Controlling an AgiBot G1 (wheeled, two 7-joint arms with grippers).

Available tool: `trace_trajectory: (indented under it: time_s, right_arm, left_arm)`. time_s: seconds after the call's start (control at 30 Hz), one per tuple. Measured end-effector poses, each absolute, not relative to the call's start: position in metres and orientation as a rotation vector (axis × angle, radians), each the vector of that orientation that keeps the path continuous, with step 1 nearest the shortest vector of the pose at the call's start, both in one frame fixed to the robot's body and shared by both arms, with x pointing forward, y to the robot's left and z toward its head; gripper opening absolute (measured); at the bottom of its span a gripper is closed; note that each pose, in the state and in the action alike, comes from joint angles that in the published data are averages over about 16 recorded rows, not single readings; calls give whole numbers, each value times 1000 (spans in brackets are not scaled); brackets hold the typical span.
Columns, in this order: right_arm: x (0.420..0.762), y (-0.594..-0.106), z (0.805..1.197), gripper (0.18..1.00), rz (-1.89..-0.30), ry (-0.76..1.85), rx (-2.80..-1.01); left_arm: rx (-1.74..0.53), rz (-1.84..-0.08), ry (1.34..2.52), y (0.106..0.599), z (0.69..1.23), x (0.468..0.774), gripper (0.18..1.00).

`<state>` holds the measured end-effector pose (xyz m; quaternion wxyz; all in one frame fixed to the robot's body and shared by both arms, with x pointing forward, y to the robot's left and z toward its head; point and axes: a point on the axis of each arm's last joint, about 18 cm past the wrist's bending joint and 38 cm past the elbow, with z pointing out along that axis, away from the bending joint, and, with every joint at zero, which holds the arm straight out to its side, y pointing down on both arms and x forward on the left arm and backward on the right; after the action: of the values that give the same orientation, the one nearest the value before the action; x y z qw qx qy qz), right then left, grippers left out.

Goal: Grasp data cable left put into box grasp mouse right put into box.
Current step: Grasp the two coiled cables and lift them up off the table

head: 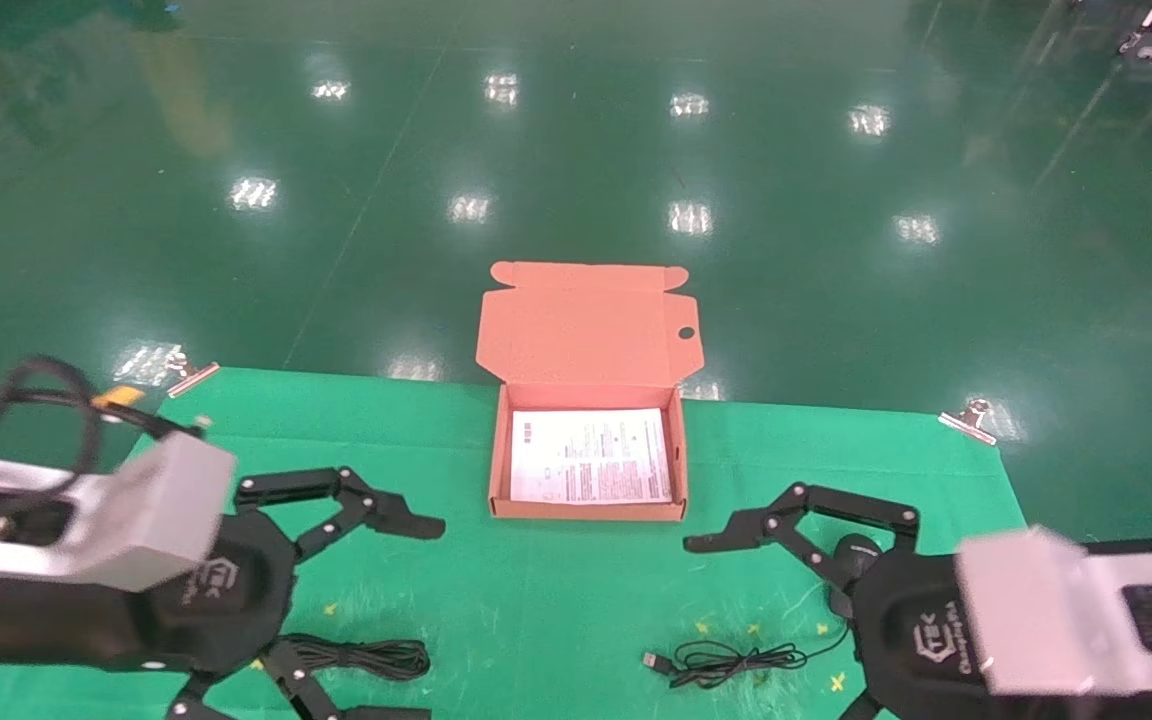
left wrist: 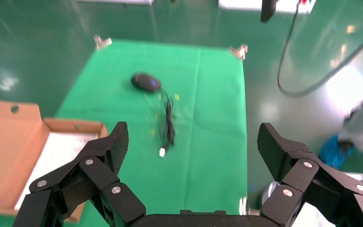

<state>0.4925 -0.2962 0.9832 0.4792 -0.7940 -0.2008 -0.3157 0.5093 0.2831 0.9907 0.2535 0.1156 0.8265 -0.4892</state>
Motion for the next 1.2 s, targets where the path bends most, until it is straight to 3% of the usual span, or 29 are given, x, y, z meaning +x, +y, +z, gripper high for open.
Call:
trace_trajectory:
  time_s: [0.43, 0.77, 1.2]
  right_arm:
    - [537, -300, 956, 1001, -958, -815, -2337]
    - [577, -311, 927, 1001, -1047, -953, -2602]
    - [612, -311, 878, 1001, -1096, -782, -2724]
  left_arm:
    - [368, -844, 2463, 268, 961, 552, 1001]
    - [409, -447, 2545, 262, 932, 592, 1001]
    - [264, -253, 2565, 269, 894, 641, 1001]
